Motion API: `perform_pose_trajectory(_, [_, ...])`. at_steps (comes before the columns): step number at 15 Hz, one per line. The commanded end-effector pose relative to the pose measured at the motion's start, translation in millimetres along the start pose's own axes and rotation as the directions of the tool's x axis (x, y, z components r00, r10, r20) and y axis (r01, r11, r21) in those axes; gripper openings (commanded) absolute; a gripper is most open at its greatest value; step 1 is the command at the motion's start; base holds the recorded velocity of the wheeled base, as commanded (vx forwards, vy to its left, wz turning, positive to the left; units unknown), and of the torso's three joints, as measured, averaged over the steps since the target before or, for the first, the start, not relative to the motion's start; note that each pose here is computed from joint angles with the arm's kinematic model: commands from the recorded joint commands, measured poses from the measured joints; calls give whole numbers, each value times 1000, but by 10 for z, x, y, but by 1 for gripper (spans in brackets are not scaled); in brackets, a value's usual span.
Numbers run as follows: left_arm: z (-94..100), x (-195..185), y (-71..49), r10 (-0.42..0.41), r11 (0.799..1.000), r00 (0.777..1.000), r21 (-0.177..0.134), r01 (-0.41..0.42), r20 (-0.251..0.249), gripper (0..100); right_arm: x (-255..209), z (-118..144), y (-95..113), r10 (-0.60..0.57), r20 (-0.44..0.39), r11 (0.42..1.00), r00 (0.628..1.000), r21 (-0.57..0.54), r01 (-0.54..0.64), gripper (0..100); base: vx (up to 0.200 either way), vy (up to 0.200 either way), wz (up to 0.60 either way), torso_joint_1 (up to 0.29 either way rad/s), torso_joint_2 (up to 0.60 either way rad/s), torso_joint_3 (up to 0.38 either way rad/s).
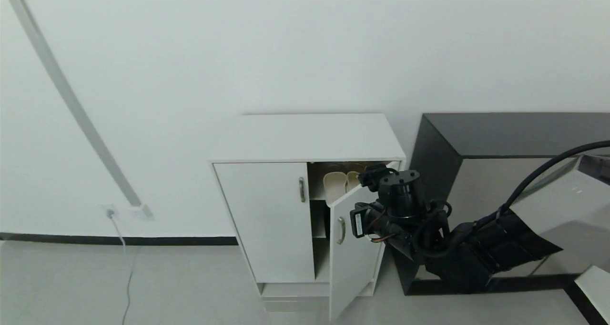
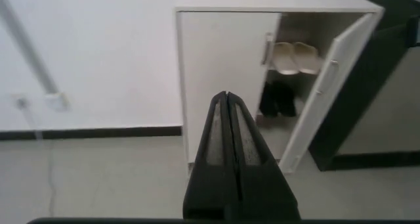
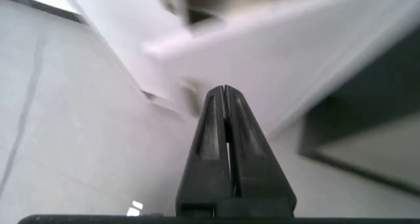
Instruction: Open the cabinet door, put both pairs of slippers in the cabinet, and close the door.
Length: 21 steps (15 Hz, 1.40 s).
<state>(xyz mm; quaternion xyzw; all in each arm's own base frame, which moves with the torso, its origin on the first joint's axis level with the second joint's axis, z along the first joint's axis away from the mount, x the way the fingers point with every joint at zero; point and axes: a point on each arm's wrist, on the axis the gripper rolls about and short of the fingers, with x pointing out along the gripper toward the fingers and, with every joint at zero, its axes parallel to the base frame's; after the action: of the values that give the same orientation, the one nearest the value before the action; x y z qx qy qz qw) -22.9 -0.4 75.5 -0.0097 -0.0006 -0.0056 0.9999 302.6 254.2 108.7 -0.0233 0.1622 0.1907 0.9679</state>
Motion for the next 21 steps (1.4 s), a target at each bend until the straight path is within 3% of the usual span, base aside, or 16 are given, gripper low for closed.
perform_pose_trajectory(1, [0, 1, 0, 1, 1000, 1000, -1, -1, -1, 0, -25, -42, -18, -5, -8, 1000, 1000, -5, 4, 0, 0, 0, 0, 0, 0, 0])
perform_pose_trajectory(8, [0, 1, 0, -1, 1000, 1000, 2, 1, -1, 0, -384, -168, -232, -29, -46, 1000, 999, -8, 29, 0, 0, 0, 0, 0, 0, 0])
perform_pose_trajectory(11, [0, 1, 0, -3, 1000, 1000, 4, 3, -1, 0, -518, -362, -293, -32, -78, 999, 996, -17, 31, 0, 200, 0, 0, 4, 2, -1])
perform_pose_trajectory(21, [0, 1, 0, -1, 1000, 1000, 2, 1, -1, 0, -270, -490, -267, -33, -89, 999, 995, -15, 32, 0, 20, 0, 0, 0, 0, 0])
